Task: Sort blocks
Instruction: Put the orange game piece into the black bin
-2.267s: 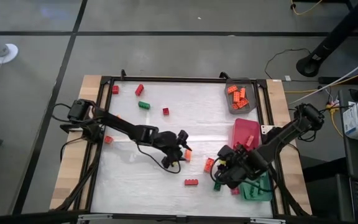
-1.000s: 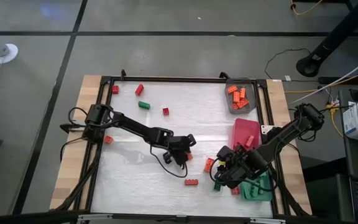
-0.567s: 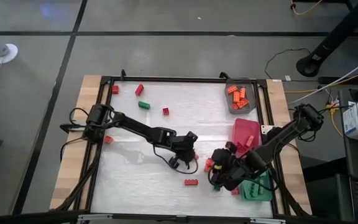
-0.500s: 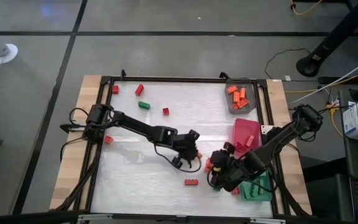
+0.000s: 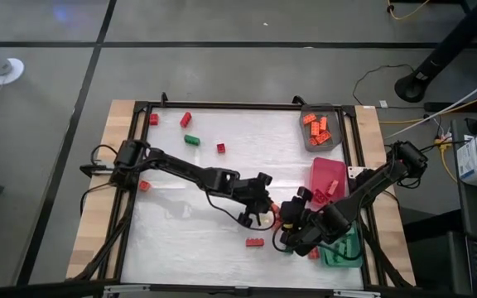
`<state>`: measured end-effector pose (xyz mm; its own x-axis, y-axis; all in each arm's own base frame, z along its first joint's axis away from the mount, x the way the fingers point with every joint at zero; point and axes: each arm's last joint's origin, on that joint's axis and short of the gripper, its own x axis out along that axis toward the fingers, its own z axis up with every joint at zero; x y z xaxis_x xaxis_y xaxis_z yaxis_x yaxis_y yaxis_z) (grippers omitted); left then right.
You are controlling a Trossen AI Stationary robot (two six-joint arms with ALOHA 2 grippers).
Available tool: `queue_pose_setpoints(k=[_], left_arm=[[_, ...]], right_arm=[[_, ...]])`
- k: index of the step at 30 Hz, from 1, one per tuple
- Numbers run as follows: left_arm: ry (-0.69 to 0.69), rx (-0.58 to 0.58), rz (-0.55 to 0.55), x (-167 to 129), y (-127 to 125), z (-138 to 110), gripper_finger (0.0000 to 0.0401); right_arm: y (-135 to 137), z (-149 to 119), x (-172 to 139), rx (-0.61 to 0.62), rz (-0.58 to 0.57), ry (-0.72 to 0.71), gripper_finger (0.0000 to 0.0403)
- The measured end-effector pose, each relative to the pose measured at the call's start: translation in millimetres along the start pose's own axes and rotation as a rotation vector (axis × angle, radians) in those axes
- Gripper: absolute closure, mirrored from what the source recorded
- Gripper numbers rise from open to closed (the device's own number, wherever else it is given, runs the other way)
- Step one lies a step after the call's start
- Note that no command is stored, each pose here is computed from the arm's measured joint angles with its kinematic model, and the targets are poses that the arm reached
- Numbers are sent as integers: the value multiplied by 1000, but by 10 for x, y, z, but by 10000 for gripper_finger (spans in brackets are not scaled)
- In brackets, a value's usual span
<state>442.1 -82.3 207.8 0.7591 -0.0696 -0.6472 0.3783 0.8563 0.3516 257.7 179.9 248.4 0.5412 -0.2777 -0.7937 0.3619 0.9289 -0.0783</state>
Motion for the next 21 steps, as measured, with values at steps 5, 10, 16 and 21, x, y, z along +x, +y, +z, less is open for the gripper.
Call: queue_pose_setpoints(k=[5, 10, 16, 21], left_arm=[[7, 27, -32, -17, -175, 54, 312], [13, 44, 19, -36, -269, 107, 315], [0, 51, 62, -46, -316, 154, 312], [-56, 47, 79, -54, -332, 220, 315]], right_arm=[[-4, -14, 13, -64, -13, 11, 189], [21, -9, 13, -127, 28, 26, 189], [83, 18, 10, -120, 116, 32, 189], [105, 39, 8, -103, 133, 9, 189]])
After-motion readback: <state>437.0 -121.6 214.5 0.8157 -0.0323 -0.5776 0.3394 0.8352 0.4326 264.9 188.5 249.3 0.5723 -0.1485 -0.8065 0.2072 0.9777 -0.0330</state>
